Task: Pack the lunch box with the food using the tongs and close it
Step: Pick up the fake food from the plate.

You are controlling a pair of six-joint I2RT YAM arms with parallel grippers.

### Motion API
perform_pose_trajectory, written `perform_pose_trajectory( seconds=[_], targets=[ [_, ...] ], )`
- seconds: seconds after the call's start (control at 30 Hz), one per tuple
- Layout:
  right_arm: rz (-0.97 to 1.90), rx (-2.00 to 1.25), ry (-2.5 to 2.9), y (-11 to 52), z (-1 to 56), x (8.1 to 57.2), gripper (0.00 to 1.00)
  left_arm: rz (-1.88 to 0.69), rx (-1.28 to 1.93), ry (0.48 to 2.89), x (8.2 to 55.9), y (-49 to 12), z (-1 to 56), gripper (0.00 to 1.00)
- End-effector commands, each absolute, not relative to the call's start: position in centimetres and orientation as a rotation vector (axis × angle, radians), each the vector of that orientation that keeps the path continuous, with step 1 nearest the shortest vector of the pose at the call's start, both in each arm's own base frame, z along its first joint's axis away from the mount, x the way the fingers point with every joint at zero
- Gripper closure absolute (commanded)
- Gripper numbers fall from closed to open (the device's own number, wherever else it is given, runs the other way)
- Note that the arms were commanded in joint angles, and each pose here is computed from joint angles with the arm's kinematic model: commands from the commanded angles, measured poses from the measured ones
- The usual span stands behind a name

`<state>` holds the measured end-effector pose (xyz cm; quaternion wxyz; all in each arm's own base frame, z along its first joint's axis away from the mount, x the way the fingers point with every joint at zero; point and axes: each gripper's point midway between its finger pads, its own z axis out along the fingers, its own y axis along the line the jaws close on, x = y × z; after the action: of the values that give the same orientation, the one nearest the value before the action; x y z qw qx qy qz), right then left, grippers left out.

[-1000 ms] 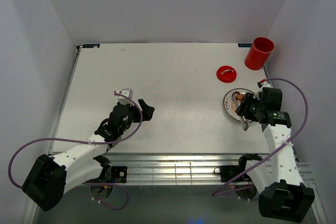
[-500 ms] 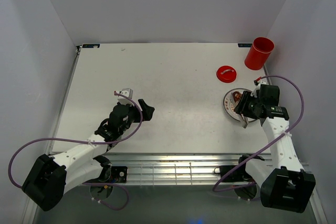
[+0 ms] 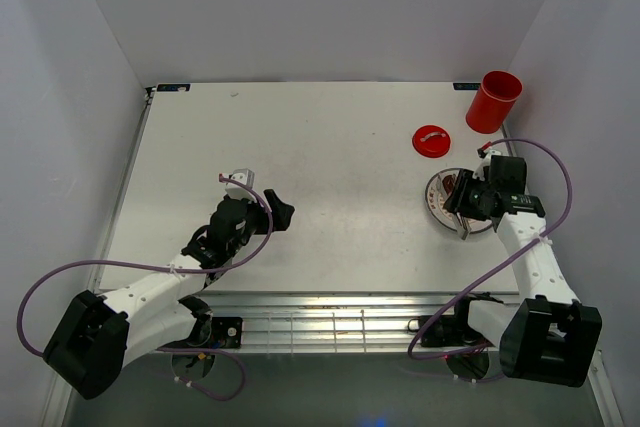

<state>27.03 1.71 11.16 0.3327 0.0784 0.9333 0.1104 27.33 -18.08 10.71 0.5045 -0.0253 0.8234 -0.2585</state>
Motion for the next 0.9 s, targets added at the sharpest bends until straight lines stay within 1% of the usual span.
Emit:
perform_pose_trajectory(
  seconds=[0.0, 0.33, 0.63, 0.87],
  targets=[
    [0.293, 0.154, 2.379, 1.9, 12.1, 28.3, 0.52, -0.639, -0.062, 1.935, 28.1, -18.5, 12.8, 0.03],
    [0.292, 0.198, 2.415, 1.9, 11.8, 27.4, 0.55, -0.634, -0.063, 1.94, 28.1, -18.5, 12.6, 0.03],
    [0.245, 0.252, 2.439, 1.2, 11.9, 26.3, 0.54, -0.632, -0.065, 1.938, 28.2, -18.5, 12.6, 0.03],
    [0.263, 0.232, 2.447, 1.5, 11.3, 26.4, 0.54, -0.634, -0.064, 1.938, 28.1, -18.5, 12.6, 0.03]
  ],
)
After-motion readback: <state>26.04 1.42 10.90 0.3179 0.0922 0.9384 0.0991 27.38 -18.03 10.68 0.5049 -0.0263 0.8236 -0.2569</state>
